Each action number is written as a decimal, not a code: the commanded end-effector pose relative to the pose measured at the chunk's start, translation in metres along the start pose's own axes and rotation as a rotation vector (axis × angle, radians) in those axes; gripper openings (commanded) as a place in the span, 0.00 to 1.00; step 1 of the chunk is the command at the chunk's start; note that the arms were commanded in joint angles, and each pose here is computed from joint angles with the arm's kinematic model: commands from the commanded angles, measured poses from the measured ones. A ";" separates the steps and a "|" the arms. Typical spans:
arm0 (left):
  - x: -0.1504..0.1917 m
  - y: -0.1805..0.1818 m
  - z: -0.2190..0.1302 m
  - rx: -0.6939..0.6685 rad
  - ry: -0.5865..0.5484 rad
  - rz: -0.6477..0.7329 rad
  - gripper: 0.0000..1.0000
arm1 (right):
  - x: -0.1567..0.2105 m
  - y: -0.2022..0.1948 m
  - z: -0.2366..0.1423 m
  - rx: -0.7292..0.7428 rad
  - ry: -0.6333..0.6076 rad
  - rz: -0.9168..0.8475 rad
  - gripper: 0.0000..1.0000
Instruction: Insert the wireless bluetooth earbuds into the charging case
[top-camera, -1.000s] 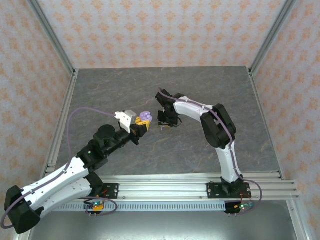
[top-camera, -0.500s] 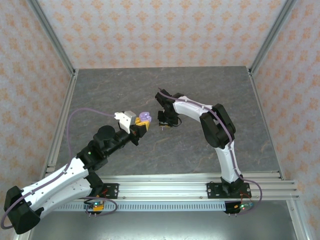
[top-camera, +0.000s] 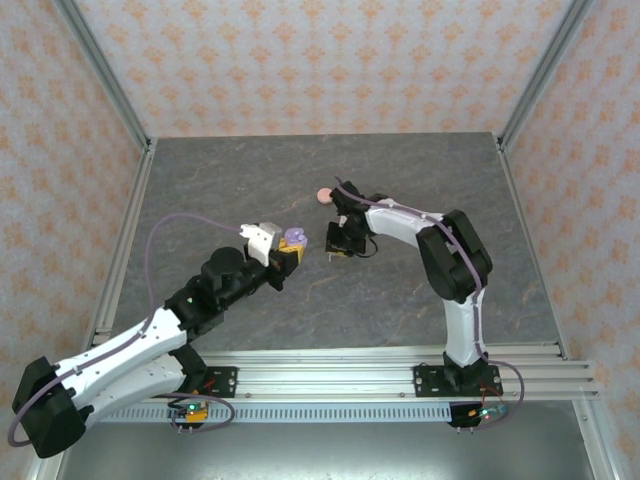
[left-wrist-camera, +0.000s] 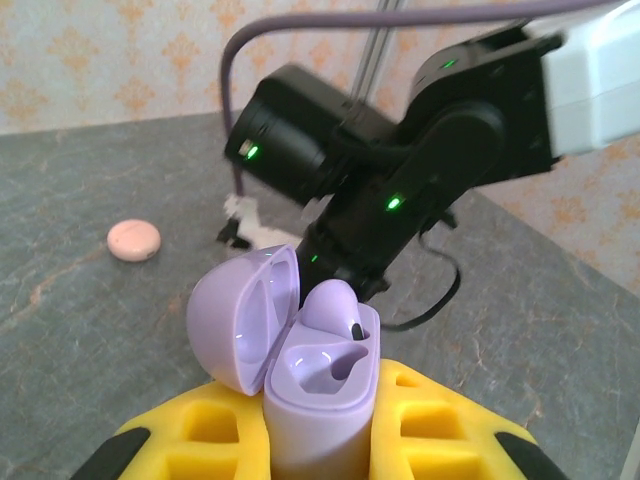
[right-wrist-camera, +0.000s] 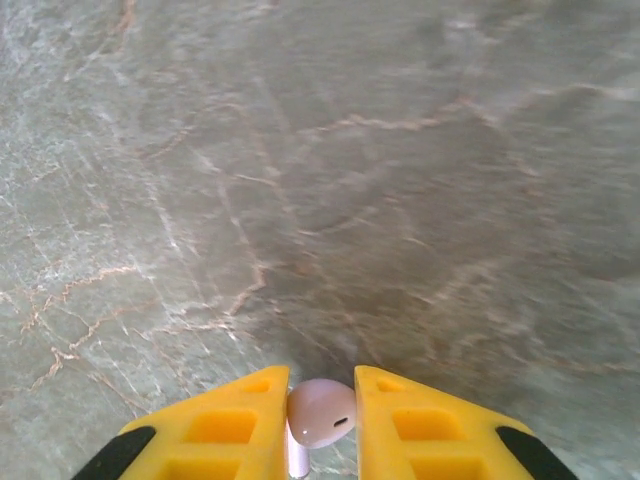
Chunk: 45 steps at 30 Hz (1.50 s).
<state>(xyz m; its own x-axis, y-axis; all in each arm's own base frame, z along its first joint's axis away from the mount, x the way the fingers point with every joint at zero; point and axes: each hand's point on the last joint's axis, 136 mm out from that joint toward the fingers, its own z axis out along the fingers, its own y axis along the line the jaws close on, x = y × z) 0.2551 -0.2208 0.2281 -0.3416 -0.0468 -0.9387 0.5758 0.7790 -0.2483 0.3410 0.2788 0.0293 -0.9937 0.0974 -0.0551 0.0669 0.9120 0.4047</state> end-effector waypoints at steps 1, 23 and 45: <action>-0.001 -0.001 0.007 -0.002 -0.008 -0.023 0.07 | -0.016 0.013 -0.028 -0.129 -0.077 0.022 0.22; 0.037 0.001 0.080 0.047 0.161 -0.117 0.06 | -0.021 -0.006 -0.127 -0.387 -0.301 0.038 0.21; 0.019 -0.045 0.113 0.346 0.127 -0.183 0.06 | 0.011 0.046 -0.219 -0.602 -0.460 -0.228 0.21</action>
<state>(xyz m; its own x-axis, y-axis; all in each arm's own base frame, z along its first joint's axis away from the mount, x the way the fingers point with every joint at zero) 0.3008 -0.3173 0.1640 -0.5758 -0.0101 -0.8175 0.6662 0.5738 -0.4763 0.3220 0.2308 0.2336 -0.8581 0.2419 -0.4530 -0.2426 0.5866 0.7727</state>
